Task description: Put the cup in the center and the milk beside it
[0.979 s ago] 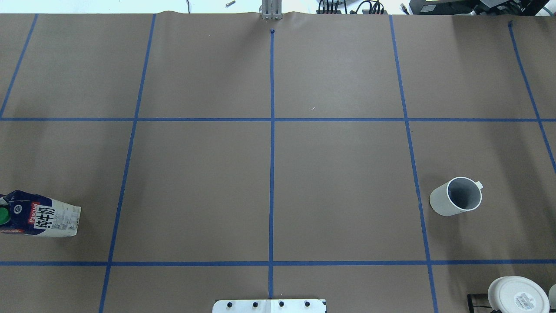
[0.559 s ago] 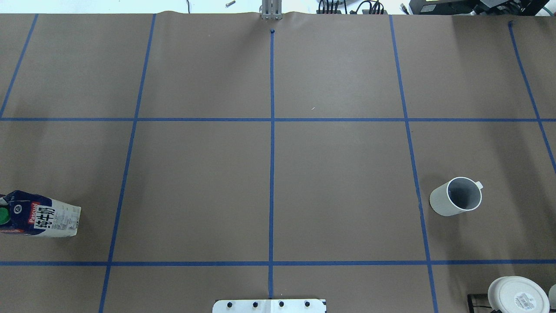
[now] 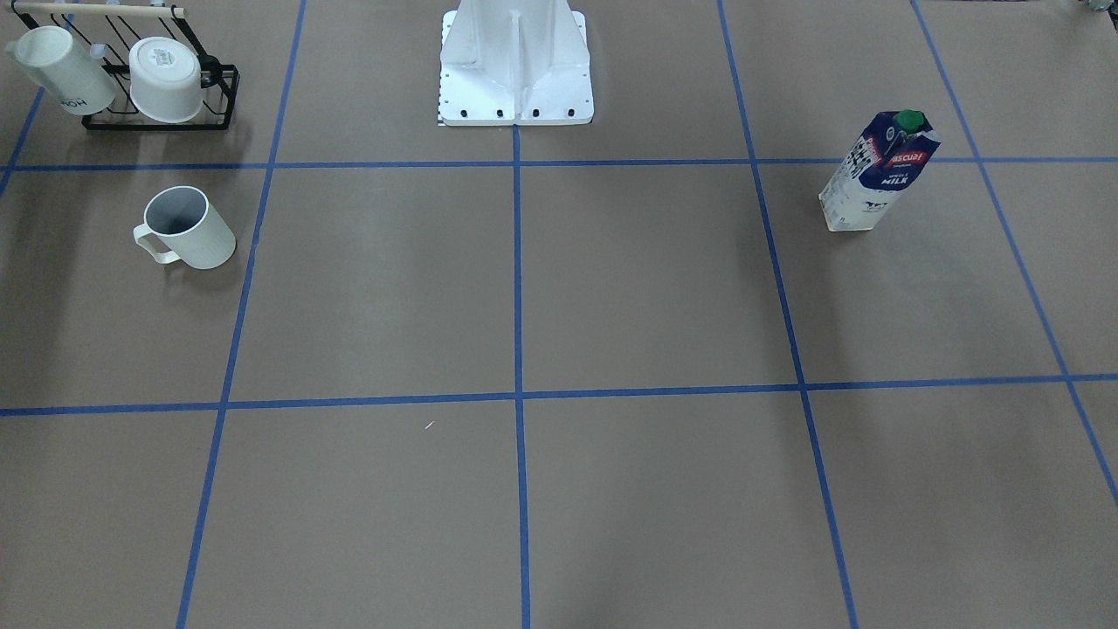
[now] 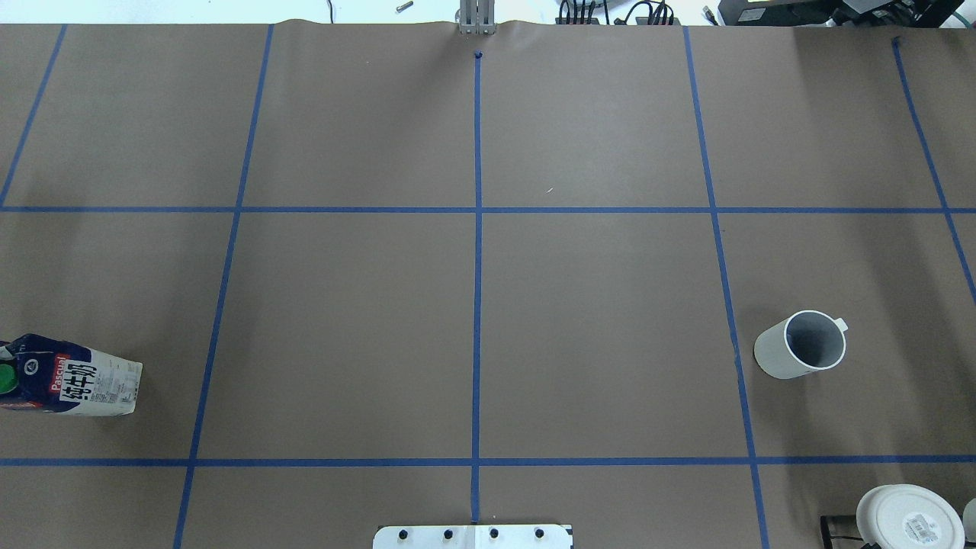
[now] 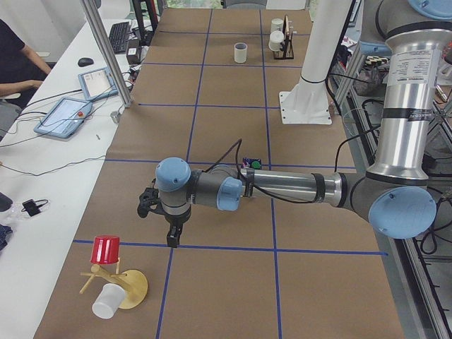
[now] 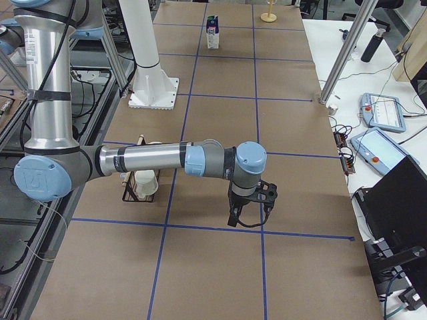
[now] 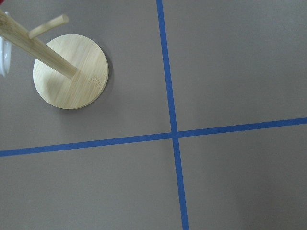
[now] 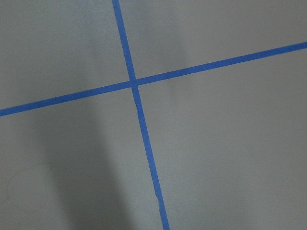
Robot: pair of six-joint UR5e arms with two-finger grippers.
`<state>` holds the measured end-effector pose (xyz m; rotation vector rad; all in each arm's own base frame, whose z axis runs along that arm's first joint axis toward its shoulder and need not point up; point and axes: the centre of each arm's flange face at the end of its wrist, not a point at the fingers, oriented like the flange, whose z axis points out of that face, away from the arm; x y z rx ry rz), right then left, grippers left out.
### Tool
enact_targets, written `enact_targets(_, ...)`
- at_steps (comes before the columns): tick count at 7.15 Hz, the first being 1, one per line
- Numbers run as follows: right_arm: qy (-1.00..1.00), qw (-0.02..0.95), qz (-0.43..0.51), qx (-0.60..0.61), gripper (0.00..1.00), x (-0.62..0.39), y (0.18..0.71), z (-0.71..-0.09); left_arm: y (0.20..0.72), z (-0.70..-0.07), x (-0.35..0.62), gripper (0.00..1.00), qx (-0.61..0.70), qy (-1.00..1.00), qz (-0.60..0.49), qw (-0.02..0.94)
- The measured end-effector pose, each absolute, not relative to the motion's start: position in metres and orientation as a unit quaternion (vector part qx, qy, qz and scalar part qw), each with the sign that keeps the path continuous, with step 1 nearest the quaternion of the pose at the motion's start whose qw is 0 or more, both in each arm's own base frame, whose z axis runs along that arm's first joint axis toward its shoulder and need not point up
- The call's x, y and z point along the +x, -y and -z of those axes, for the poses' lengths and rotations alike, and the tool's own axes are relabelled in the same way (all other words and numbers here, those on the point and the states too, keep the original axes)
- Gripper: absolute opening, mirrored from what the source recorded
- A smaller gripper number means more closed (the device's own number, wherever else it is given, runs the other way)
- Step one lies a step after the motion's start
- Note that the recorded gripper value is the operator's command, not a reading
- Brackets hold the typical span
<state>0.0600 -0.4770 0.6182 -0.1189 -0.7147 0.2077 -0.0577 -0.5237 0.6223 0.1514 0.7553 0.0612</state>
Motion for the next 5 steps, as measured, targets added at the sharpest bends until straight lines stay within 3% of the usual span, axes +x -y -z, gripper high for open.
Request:
enact_targets(3, 0.347, 0.931, -0.099, -0.050, 1.00, 0.059, 0.479, -0.611, 0.518, -0.626, -0.056, 0.99, 0.071, -0.370, -0.030, 0.926)
enact_targets(5, 0.358, 0.931, -0.066, -0.006, 1.00, 0.038, 0.510, -0.557, 0.516, -0.623, -0.055, 0.99, 0.074, -0.372, -0.034, 0.924)
